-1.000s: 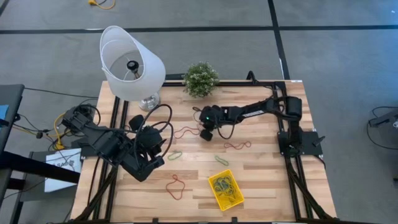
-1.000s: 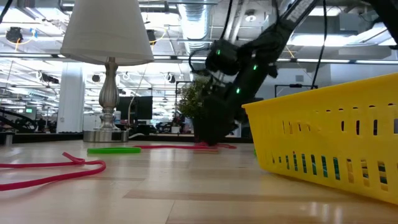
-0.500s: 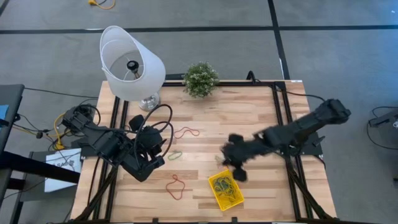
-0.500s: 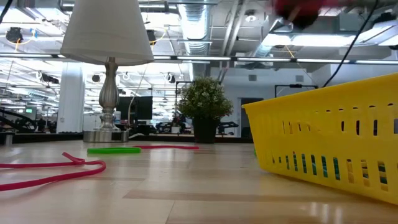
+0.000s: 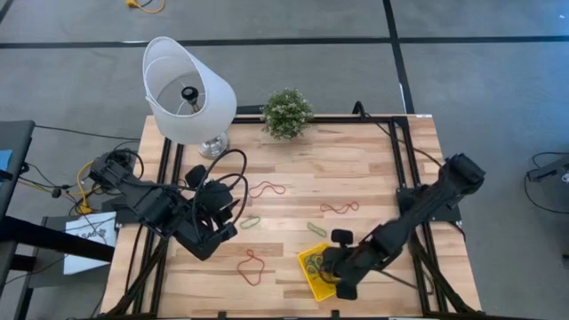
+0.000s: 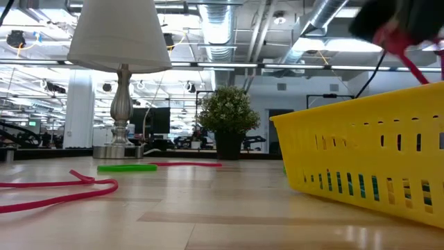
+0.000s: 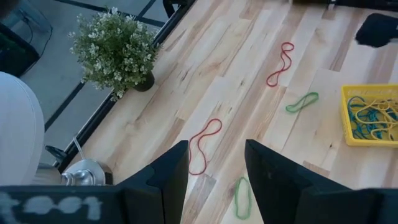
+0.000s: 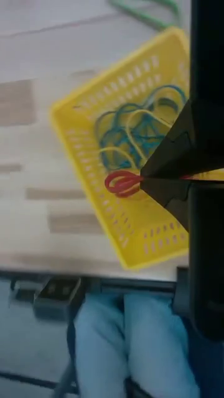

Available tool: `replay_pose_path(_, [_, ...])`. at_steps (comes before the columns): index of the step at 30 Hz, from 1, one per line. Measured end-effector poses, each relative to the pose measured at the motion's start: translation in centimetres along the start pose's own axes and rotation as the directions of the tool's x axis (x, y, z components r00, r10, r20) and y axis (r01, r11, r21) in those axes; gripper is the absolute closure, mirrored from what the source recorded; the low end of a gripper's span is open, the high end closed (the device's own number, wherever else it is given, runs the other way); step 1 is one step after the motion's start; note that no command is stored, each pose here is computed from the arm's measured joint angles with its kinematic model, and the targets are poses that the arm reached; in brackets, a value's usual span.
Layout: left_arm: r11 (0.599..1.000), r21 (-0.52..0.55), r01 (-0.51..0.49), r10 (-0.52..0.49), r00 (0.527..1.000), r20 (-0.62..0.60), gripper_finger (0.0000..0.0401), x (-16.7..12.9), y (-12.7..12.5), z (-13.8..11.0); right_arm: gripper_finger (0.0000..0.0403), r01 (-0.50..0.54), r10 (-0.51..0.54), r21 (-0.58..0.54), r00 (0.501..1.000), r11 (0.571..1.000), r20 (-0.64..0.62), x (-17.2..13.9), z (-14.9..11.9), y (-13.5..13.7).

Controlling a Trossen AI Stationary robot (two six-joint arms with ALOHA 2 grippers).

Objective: Pick and place items into bin
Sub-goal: Put the red rubber band into the bin, then put the right red rubber band into the bin

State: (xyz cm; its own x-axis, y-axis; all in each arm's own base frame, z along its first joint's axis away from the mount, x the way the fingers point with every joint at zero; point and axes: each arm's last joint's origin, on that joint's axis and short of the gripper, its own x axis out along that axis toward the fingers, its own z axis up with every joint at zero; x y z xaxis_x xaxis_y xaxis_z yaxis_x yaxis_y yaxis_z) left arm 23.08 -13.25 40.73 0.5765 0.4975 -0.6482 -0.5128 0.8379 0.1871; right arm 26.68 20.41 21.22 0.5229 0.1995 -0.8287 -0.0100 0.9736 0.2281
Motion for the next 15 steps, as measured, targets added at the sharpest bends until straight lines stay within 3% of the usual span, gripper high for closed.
replay_pose_path(6, [1.0, -0.008, 0.003, -0.003, 1.0, -0.009, 0.0253, 0.1, -0.1, -0.1, 0.0388, -0.084, 0.099, 0.091, 0.979, 0.992, -0.179, 2.0, -0.3, -0.8])
replay_pose_path(15, [1.0, -0.009, -0.012, 0.012, 1.0, 0.011, 0.0253, 0.1, 0.0, 0.0, 0.0337, -0.108, 0.117, 0.06, 0.98, 0.992, -0.163, 1.8, -0.1, -0.8])
